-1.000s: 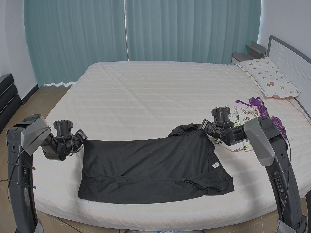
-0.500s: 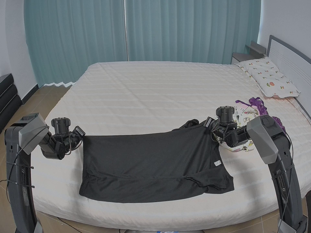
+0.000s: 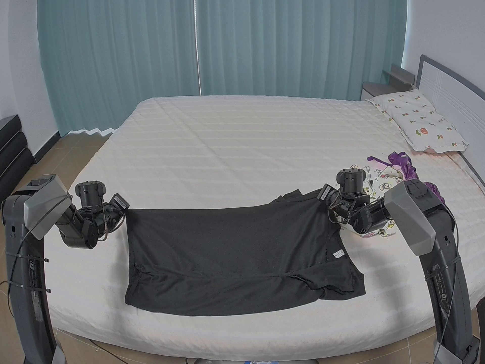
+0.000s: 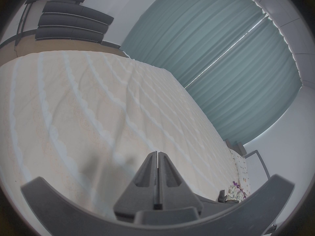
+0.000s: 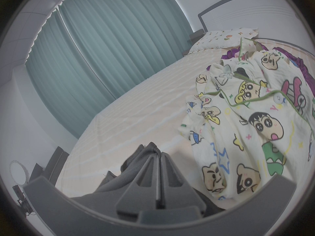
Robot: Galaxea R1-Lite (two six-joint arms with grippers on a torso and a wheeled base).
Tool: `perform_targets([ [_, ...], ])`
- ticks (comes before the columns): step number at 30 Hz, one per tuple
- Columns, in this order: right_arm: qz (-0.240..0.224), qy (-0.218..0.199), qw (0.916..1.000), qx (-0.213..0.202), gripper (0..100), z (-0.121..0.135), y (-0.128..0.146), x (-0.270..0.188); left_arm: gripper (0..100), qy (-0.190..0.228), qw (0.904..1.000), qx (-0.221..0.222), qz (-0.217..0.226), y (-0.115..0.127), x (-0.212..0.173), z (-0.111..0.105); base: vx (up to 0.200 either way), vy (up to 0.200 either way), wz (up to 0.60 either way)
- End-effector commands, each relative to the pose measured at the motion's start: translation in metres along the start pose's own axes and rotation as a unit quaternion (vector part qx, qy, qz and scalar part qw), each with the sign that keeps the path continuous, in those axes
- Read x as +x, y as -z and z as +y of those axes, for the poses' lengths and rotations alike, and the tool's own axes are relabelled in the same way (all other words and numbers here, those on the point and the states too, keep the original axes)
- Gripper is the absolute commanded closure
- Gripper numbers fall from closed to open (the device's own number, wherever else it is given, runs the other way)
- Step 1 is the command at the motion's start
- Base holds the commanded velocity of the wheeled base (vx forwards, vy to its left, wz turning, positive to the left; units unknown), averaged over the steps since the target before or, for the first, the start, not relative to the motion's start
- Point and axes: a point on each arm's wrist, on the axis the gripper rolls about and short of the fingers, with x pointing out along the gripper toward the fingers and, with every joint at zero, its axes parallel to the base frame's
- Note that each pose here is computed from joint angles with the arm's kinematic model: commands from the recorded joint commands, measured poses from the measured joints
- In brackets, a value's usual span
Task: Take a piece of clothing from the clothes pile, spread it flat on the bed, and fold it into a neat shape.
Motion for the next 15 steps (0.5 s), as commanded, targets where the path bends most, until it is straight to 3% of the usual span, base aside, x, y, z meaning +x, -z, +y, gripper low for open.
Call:
perform_targets([
  [1,-0.012,-0.002,0.9999,0.004,100,0.003,-0.01,-0.003,100,-0.003,1.0,0.004,0.007,0.005,-0.006,0.0,0.0,0.0,0.0],
  [6,-0.015,-0.01,0.9998,0.001,100,0.004,-0.005,-0.008,100,0.012,0.9999,0.007,-0.009,-0.003,-0.013,-0.012,0.0,0.0,0.0],
  [8,-0.035,-0.023,0.9991,0.004,100,0.007,-0.006,-0.011,100,0.009,0.9999,0.01,-0.009,-0.001,-0.011,-0.01,0.0,0.0,0.0],
  [15,-0.031,-0.016,0.9994,0.005,100,-0.001,-0.012,-0.021,100,0.008,0.9995,0.031,-0.005,0.001,-0.011,-0.01,0.0,0.0,0.0],
])
